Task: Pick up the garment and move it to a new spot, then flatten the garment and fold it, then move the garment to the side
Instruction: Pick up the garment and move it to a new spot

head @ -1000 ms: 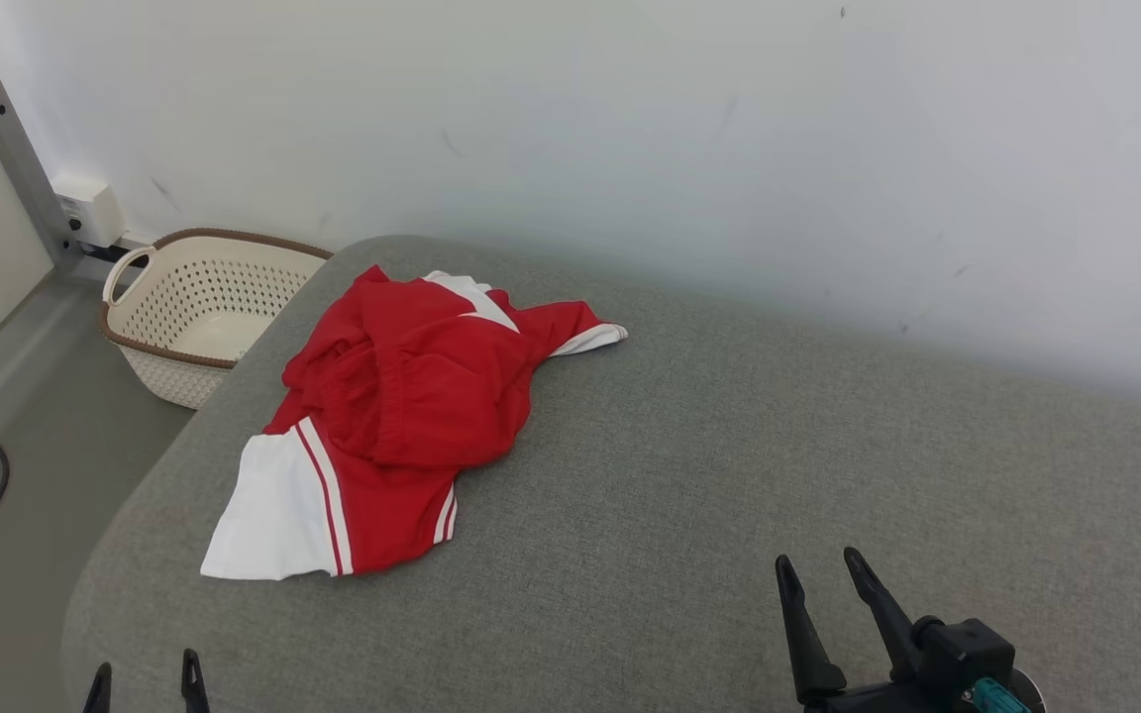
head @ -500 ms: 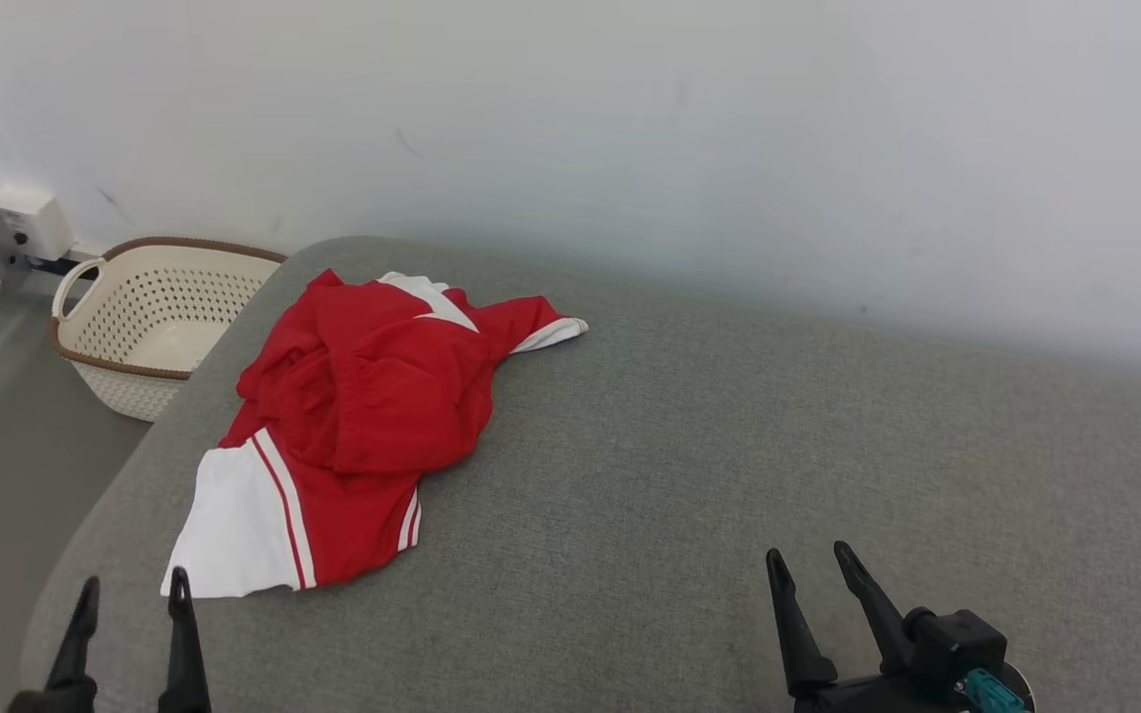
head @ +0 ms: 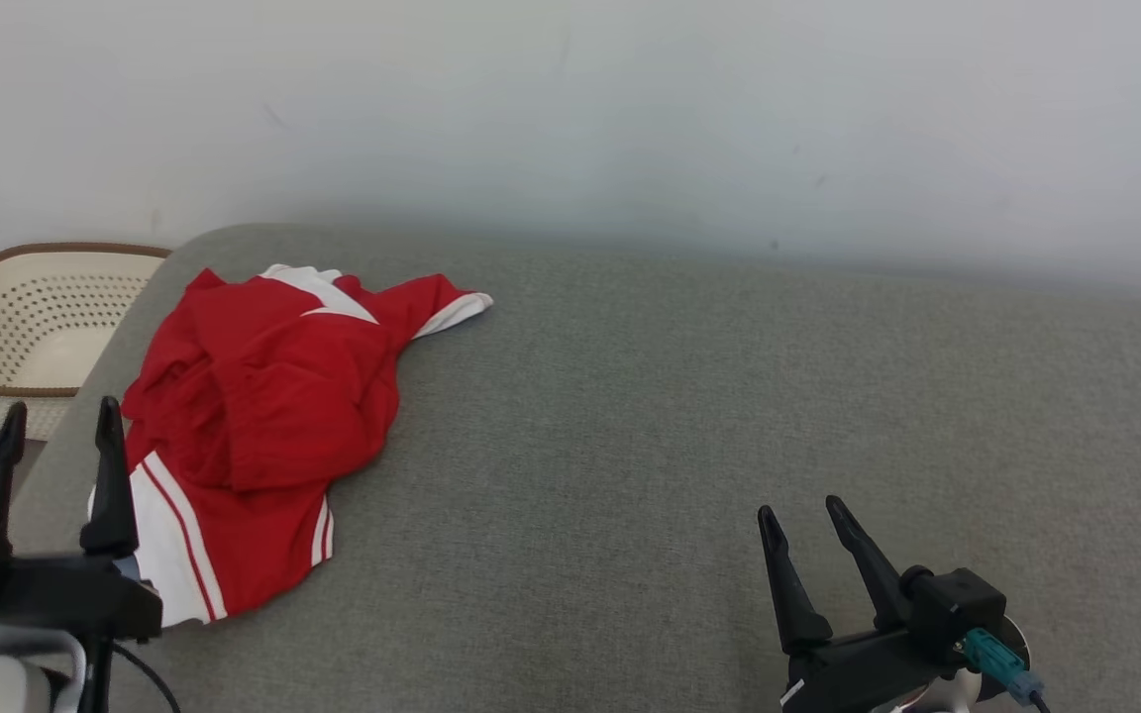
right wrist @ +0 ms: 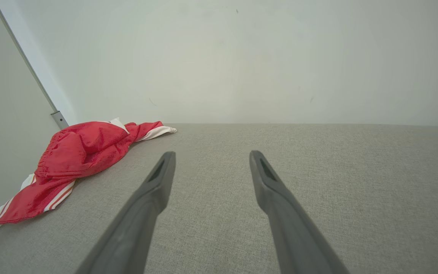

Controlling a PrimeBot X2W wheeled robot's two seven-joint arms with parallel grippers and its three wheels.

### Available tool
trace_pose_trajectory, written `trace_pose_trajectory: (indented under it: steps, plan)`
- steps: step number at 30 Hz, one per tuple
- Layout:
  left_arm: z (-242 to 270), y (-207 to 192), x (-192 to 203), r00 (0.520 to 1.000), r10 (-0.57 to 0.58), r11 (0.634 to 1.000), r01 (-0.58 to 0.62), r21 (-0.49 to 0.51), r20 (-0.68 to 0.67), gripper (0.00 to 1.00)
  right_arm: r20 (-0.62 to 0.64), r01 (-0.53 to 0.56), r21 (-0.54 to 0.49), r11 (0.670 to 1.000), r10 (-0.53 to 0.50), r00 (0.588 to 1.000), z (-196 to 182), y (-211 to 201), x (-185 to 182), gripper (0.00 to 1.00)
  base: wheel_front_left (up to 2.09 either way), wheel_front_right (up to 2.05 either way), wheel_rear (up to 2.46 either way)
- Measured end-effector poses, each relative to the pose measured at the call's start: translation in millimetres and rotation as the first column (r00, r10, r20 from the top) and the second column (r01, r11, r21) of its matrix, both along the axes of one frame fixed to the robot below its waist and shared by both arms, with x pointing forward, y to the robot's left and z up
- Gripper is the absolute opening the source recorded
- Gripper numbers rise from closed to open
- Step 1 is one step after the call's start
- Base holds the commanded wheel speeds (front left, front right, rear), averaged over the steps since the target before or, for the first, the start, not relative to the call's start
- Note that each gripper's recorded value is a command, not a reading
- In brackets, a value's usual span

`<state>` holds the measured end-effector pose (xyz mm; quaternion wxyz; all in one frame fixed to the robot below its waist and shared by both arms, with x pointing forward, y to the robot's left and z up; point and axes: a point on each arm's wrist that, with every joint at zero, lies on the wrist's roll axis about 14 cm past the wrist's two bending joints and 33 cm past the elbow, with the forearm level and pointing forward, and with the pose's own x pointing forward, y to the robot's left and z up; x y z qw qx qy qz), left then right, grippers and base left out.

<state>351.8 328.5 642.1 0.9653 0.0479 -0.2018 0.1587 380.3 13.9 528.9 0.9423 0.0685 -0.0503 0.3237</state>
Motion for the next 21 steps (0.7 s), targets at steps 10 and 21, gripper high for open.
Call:
trace_pose_trajectory:
  steps: [10, 21]
  plan:
    - [14.5, -8.6, 77.5, 0.994, -0.096, 0.995, 0.095, -0.020, -0.057, 1.00, -0.022, 0.099, 0.012, 0.995, -0.098, 0.995, -7.4, -33.4, 19.3, 1.00, 0.00, 0.00, 0.00]
    - [-30.8, -4.6, 142.3, 0.956, -0.133, 0.990, 0.117, -0.076, -0.260, 1.00, -0.041, 0.197, 0.014, 0.980, -0.197, 0.980, -15.7, -68.0, 33.7, 1.00, 0.00, 0.00, 0.00]
